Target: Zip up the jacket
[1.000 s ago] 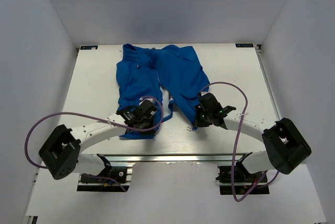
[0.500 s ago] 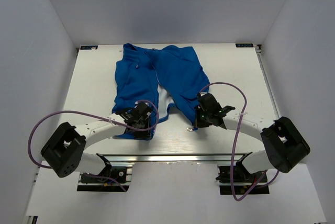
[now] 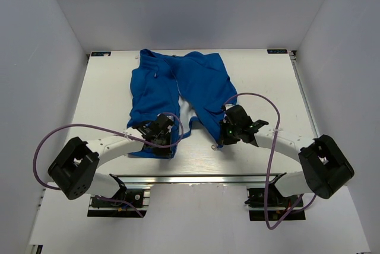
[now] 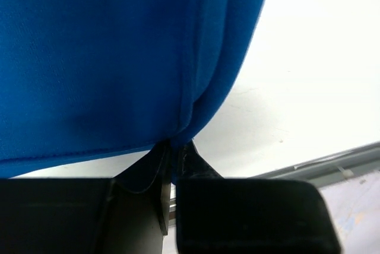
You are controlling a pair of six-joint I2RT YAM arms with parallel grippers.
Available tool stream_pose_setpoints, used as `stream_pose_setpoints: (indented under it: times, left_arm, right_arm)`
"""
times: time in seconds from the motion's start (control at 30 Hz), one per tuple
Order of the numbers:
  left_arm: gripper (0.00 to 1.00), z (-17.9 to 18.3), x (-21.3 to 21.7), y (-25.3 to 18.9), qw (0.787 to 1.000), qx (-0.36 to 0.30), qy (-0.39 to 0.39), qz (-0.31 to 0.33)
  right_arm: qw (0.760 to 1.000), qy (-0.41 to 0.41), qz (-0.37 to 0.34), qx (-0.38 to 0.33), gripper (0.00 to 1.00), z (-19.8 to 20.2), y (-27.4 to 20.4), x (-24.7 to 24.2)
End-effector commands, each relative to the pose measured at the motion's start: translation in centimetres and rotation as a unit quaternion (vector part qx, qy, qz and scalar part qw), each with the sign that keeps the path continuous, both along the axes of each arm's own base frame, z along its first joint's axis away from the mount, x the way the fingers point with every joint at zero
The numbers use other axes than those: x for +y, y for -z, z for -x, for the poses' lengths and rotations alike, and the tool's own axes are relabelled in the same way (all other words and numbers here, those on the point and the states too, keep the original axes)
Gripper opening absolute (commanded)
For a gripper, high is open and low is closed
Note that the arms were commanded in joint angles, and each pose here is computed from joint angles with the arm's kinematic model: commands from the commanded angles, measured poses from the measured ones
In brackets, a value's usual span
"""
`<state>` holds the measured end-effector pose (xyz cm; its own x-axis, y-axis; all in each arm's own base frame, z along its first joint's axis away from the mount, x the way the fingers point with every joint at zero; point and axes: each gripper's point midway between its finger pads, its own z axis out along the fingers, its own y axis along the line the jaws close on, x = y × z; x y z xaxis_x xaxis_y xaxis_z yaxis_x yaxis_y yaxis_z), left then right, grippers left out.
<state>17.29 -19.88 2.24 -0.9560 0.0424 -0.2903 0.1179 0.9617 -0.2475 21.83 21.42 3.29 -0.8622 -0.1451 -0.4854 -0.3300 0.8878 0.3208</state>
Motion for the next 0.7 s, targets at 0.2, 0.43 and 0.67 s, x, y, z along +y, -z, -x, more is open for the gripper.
stream_pose_setpoints:
  times: [0.2, 0.43, 0.67]
  left_arm:
    - [0.0, -4.6, -5.8, -13.6, 0.952, -0.216, 0.05, 0.211]
    - [0.0, -4.8, -7.5, -21.0, 0.885, -0.329, 0.093, 0.315]
    - [0.0, -6.5, -7.2, -23.0, 0.868, -0.367, 0.045, 0.331]
  right_arm:
    - [0.961, -0.148, -0.21, -0.099, 0.0, 1.0, -10.0, 6.4]
    - [0.91, -0.199, -0.322, -0.167, 0.0, 1.3, -17.1, 9.1]
    - [0.896, -0.174, -0.365, -0.186, 0.0, 0.0, -20.8, 10.1]
